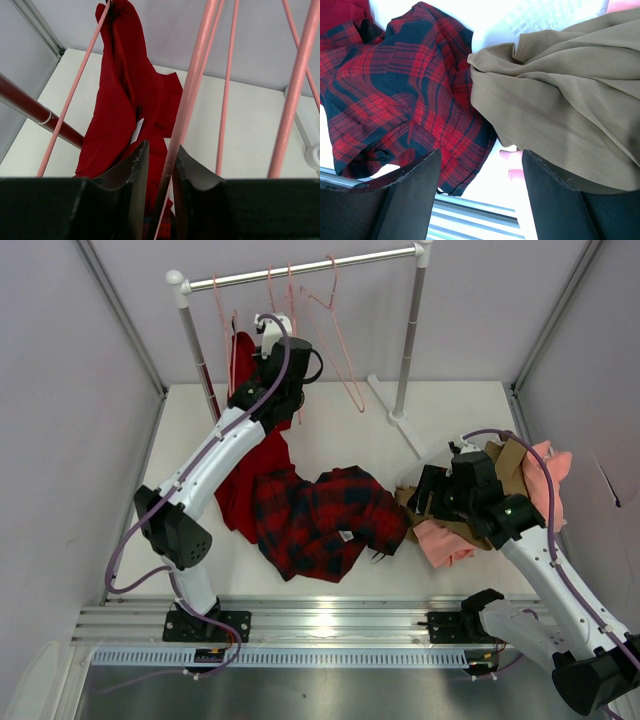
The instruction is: Place the skirt on the hanger
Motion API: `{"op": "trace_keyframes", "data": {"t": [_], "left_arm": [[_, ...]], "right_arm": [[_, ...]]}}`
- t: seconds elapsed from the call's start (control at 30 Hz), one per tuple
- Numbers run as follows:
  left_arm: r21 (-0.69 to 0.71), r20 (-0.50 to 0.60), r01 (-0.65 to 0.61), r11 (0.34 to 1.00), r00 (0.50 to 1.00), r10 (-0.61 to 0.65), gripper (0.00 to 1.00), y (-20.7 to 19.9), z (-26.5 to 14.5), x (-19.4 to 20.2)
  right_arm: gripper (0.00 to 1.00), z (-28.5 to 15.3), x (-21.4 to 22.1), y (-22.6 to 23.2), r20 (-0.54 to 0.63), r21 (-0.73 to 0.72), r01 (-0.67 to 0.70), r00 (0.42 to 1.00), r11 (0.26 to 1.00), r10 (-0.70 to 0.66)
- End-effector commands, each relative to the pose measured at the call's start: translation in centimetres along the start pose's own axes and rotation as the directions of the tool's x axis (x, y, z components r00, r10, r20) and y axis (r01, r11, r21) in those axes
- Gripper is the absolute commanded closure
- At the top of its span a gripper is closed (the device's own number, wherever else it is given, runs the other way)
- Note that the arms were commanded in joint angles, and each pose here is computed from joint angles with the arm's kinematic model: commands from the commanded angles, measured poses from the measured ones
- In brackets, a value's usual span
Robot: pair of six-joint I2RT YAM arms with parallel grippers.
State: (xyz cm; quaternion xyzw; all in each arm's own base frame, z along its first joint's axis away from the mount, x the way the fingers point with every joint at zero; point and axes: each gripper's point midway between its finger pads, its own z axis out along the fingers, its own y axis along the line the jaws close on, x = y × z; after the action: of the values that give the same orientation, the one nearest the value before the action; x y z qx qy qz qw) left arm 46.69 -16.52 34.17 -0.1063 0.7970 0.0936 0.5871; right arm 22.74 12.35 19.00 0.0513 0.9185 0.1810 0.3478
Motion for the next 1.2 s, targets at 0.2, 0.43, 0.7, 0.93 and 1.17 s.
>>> {"op": "trace_keyframes", "data": {"t": [0.2, 0.43, 0.7, 0.93, 1.17], "left_arm": [[0.05, 0.067, 0.066, 0.997, 0.995, -0.069, 0.85, 1.3, -2.1, -3.3], [0.08, 0.062, 0.056, 0.995, 0.996, -0.061, 1.0, 0.8, -2.2, -3.2], [0.134, 0.12, 0.051, 0.99, 0.99, -0.067, 1.0, 0.9, -3.4, -6.2], [0.195, 0.183, 0.043, 0.98, 0.98, -0.079, 1.0, 2.6, -6.6, -10.0], [0.26, 0.207, 0.042, 0.965, 0.973, -0.098, 1.0, 4.7, -10.1, -11.6]], "right_arm": [[0.29, -0.2, -0.4, 0.7, 0.013, -0.034, -0.012, 1.0, 0.999, 0.012], [0.29, -0.4, -0.4, 0.8, 0.014, -0.036, -0.014, 1.0, 0.999, 0.014], [0.32, -0.7, -1.9, 1.7, 0.07, -0.072, -0.022, 0.997, 0.997, 0.027], [0.29, -0.6, -2.3, 1.9, 0.071, -0.065, -0.04, 0.996, 0.997, 0.045], [0.32, -1.6, -3.9, 1.8, 0.12, -0.033, -0.069, 0.99, 0.997, 0.073]]}}
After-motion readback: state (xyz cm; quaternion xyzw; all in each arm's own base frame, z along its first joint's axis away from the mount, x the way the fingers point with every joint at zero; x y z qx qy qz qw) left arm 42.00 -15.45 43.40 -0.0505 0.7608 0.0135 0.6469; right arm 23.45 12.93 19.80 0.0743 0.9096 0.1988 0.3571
